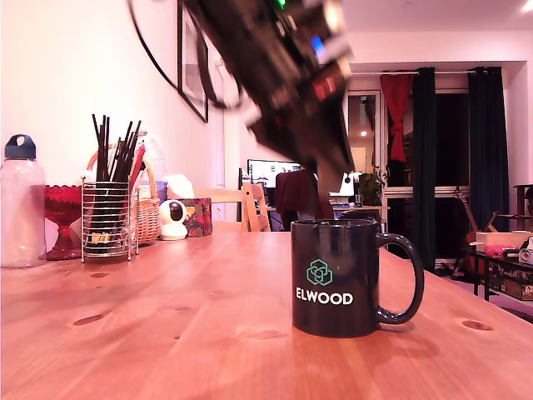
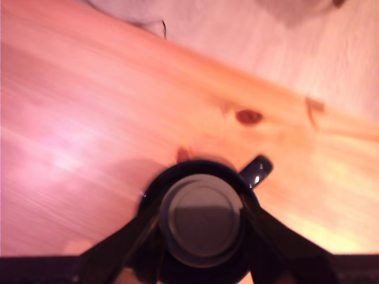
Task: Pick the coffee capsule and then drop it inside the coffee cup in front of you
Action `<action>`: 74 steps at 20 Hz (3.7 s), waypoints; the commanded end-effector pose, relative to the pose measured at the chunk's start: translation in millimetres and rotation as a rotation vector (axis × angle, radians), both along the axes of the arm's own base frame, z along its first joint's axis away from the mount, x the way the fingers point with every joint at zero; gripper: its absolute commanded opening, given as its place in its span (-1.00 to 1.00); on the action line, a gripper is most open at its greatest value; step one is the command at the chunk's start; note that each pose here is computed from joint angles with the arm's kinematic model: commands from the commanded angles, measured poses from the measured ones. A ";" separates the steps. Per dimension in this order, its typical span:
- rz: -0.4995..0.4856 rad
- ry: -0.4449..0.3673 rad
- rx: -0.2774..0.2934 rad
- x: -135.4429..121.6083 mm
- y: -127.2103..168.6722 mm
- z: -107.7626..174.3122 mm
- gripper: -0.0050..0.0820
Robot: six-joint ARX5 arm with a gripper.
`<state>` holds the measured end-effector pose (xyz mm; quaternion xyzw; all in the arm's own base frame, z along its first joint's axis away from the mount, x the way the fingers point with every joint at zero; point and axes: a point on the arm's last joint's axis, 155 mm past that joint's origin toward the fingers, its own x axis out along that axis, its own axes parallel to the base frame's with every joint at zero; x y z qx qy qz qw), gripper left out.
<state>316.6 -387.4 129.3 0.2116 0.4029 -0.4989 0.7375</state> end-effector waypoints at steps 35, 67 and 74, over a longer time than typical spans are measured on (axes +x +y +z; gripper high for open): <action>-0.018 0.052 0.056 -8.0 0.8 -22.8 0.85; 0.152 0.029 -0.112 24.9 53.8 39.7 -0.93; 0.292 0.014 -0.150 36.3 106.2 24.3 -0.93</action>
